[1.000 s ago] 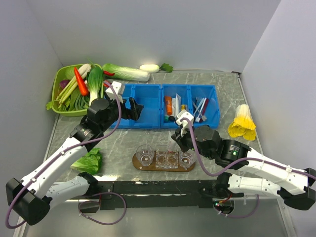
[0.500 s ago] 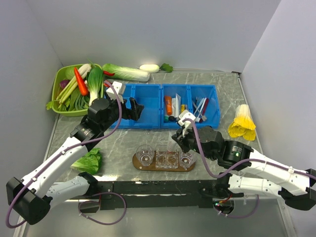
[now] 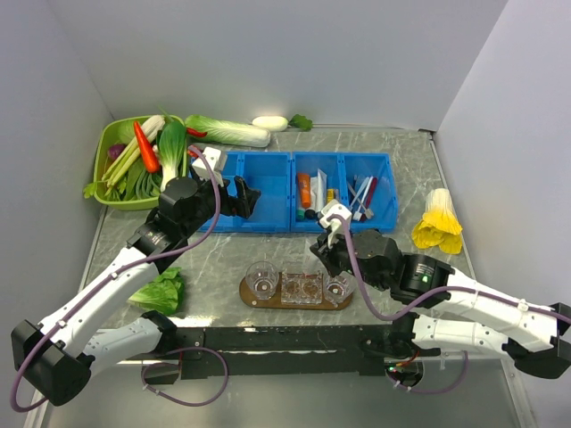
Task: Prepare toiletry sets of a toothbrush and toothpaste on the tray
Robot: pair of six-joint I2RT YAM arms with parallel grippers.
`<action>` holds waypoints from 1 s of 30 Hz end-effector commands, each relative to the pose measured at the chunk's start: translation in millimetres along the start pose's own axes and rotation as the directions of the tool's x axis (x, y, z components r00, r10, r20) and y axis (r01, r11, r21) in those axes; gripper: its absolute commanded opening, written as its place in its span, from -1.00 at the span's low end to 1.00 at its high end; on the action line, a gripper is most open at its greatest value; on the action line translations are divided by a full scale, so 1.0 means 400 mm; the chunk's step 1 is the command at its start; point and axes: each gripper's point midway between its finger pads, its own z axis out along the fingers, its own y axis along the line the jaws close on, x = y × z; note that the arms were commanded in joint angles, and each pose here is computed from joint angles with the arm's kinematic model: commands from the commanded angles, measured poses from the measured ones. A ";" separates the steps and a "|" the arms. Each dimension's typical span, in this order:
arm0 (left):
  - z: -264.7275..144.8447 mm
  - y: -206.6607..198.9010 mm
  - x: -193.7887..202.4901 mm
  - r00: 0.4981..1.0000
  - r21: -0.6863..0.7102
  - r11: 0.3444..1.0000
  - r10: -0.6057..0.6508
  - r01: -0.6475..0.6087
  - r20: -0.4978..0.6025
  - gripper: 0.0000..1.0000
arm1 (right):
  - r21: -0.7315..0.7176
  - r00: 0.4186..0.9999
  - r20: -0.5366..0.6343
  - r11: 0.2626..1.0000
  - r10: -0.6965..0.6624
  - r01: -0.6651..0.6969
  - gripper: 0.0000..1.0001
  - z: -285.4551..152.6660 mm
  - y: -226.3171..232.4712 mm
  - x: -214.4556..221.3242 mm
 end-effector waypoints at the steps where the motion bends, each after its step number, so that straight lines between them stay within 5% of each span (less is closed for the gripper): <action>1: 0.004 -0.009 -0.018 1.000 0.018 1.000 -0.003 0.003 0.026 0.99 | 0.018 1.000 0.025 1.000 0.002 -0.002 -1.00 0.013 0.000 -0.012; 30: 0.015 -0.007 -0.007 1.000 0.015 1.000 -0.003 0.003 0.010 0.99 | 0.024 1.000 0.025 1.000 0.006 -0.006 -1.00 0.044 0.003 0.030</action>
